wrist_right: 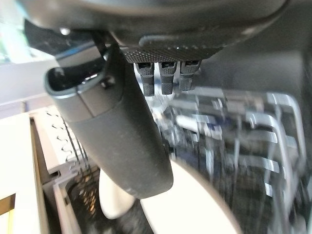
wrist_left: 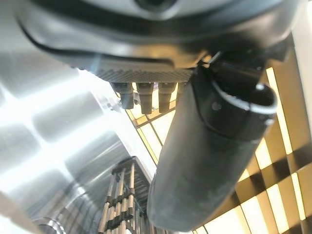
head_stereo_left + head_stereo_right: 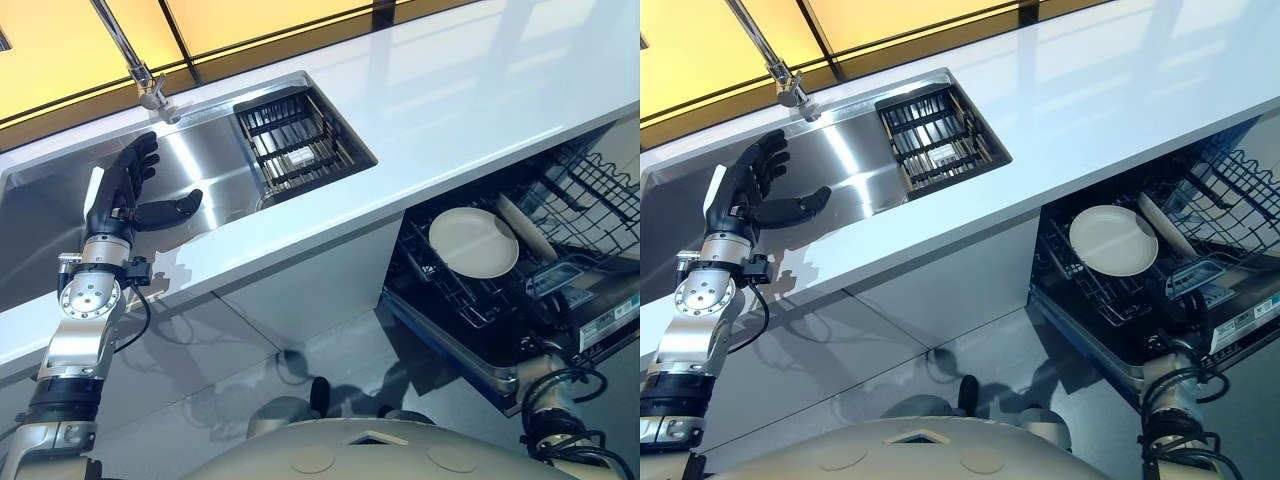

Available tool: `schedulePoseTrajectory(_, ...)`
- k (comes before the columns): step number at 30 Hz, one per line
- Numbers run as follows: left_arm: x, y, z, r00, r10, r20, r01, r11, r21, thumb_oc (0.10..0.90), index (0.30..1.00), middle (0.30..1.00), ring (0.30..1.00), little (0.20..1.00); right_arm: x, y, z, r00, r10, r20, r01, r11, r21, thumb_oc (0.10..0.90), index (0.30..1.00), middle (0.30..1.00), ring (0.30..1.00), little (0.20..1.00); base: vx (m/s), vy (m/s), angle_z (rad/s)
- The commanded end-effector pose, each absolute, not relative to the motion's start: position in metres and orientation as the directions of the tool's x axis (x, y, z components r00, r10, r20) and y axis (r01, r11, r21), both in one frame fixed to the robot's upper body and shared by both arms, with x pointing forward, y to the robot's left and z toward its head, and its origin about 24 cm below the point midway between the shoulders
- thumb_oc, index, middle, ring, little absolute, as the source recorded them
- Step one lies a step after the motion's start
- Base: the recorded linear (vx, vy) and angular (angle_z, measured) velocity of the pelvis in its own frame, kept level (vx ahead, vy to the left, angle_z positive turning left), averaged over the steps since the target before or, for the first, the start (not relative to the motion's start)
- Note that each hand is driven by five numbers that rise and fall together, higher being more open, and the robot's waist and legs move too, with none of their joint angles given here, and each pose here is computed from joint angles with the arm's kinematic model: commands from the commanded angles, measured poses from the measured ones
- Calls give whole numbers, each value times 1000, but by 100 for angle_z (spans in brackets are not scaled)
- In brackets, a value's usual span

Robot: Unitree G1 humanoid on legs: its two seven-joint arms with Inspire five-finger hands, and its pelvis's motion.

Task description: Pick up plates and place into dishwasher.

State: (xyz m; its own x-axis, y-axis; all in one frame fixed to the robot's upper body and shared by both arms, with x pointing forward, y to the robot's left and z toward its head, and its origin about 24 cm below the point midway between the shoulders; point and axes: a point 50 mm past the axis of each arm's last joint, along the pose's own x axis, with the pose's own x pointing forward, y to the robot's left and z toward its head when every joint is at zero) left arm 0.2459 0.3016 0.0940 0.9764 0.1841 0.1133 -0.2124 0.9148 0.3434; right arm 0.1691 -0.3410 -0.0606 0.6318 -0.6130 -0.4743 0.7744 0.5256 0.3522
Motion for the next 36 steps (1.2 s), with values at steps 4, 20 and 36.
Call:
schedulePoseTrajectory(4,251,294,149,899,161,407,-282,925,256,800,900,900,900,900,257,-303,9,949,-311,-48,276,749,603,800,900,900,900,900,41,38,6)
schedulePoseTrajectory(20,266,281,138,928,145,345,-242,935,258,800,900,900,900,900,339,-219,132,919,35,392,-280,758,589,800,900,900,900,900,35,8,-4)
schedulePoseTrajectory(36,274,285,148,935,118,336,-220,933,284,800,900,900,900,900,356,-264,154,885,-405,230,292,866,405,800,900,900,900,900,-5,-12,5)
